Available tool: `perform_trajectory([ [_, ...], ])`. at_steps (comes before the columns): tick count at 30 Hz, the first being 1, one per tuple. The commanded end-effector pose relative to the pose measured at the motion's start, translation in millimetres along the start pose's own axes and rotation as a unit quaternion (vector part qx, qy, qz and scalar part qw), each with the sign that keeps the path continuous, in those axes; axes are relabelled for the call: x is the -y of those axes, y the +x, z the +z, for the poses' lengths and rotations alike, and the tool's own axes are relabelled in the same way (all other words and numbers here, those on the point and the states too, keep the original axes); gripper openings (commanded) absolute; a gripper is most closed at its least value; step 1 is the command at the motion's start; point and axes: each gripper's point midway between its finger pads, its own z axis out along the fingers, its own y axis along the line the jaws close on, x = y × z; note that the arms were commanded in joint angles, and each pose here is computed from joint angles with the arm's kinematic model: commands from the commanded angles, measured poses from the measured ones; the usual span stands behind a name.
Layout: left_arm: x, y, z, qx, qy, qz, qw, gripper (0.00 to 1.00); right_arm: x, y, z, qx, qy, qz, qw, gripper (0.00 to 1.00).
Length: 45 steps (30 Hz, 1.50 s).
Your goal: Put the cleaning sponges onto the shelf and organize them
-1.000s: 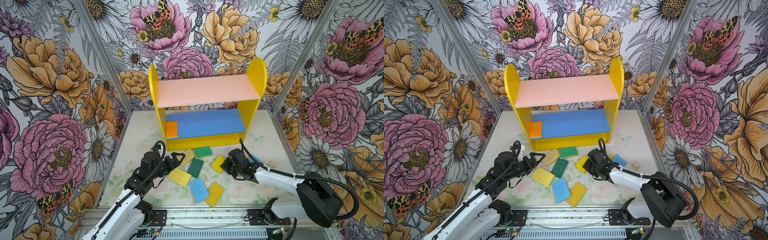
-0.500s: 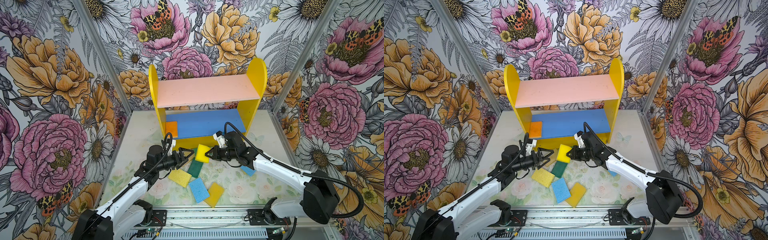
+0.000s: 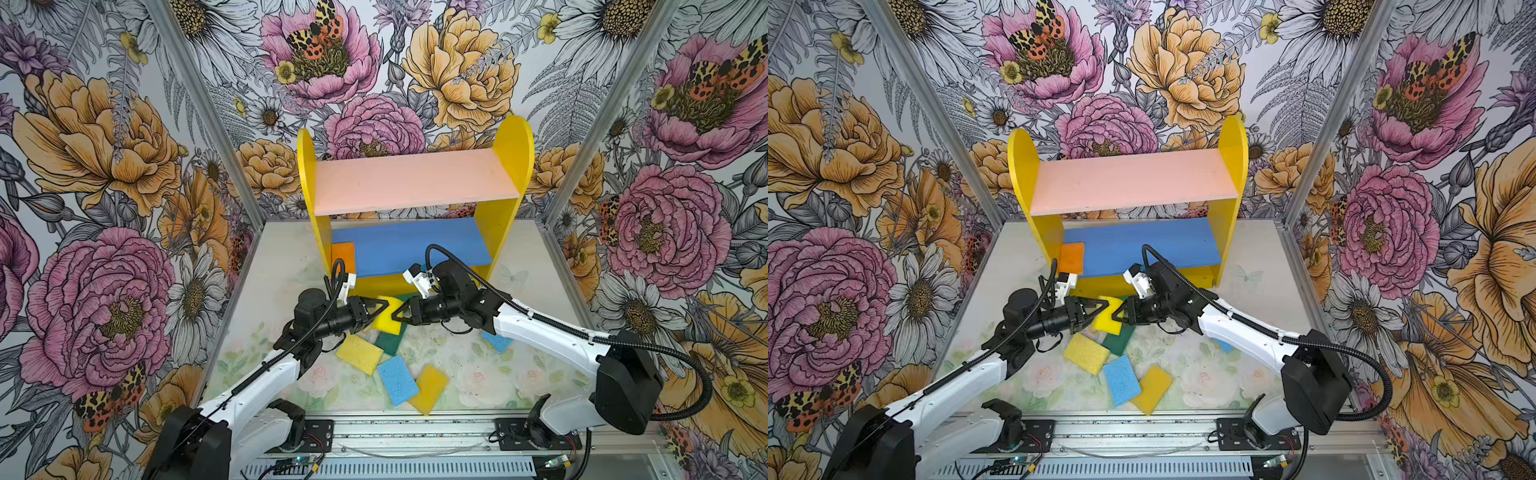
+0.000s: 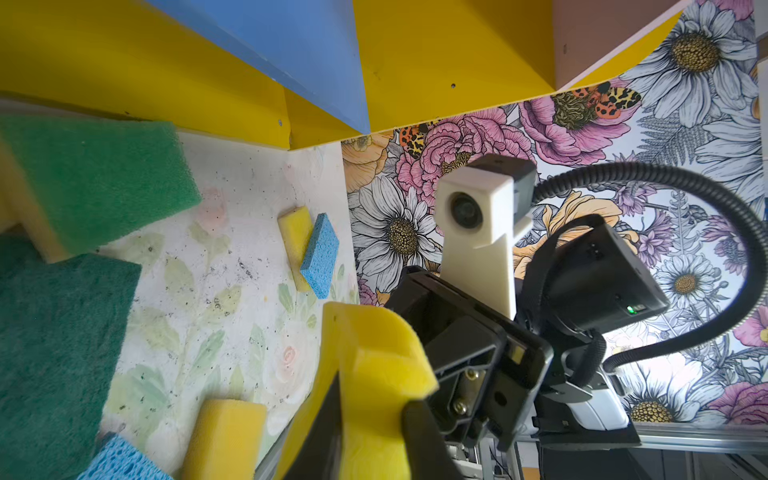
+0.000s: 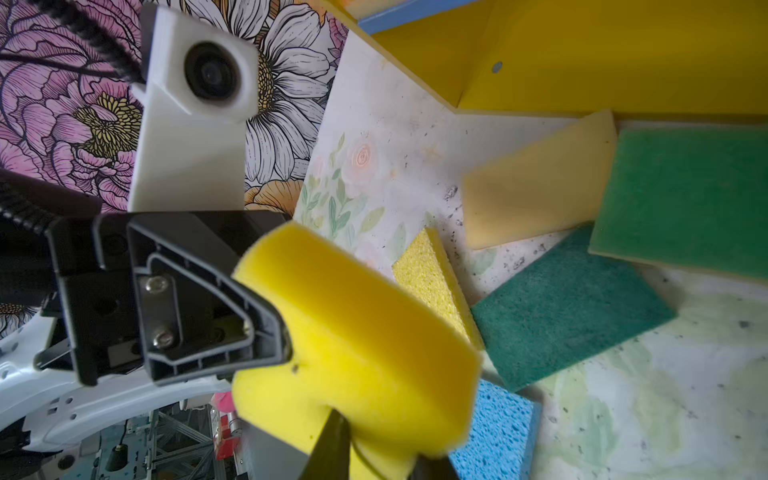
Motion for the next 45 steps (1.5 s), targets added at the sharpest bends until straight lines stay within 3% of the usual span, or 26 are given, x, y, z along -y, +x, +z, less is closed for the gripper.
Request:
perform_trajectory([
  [1,12,2,0,-0.004,0.028,0.023,0.999,0.14,-16,-6,-8,0.014,-0.011,-0.021,1.000,0.39],
  [5,14,-3,-4,0.014,0.038,0.018,0.999,0.10,-15,-8,-21,0.042,0.003,-0.021,0.999,0.57],
  [8,12,-15,-13,0.058,0.048,0.000,0.997,0.10,-17,-10,-29,0.061,0.006,-0.023,0.998,0.67],
  [13,16,-30,-27,0.131,0.081,-0.029,0.988,0.11,-34,-16,-43,0.098,-0.019,-0.039,0.994,0.70],
  [18,31,-38,-43,0.175,0.125,-0.043,0.976,0.12,-48,-20,-41,0.098,-0.059,-0.035,0.993,0.67],
  [25,46,-41,-53,0.191,0.146,-0.041,0.970,0.12,-62,-23,-33,0.099,-0.108,-0.030,0.989,0.58],
  [45,52,-42,-52,0.184,0.163,-0.045,0.968,0.12,-63,-28,-18,0.090,-0.109,-0.025,0.990,0.36],
])
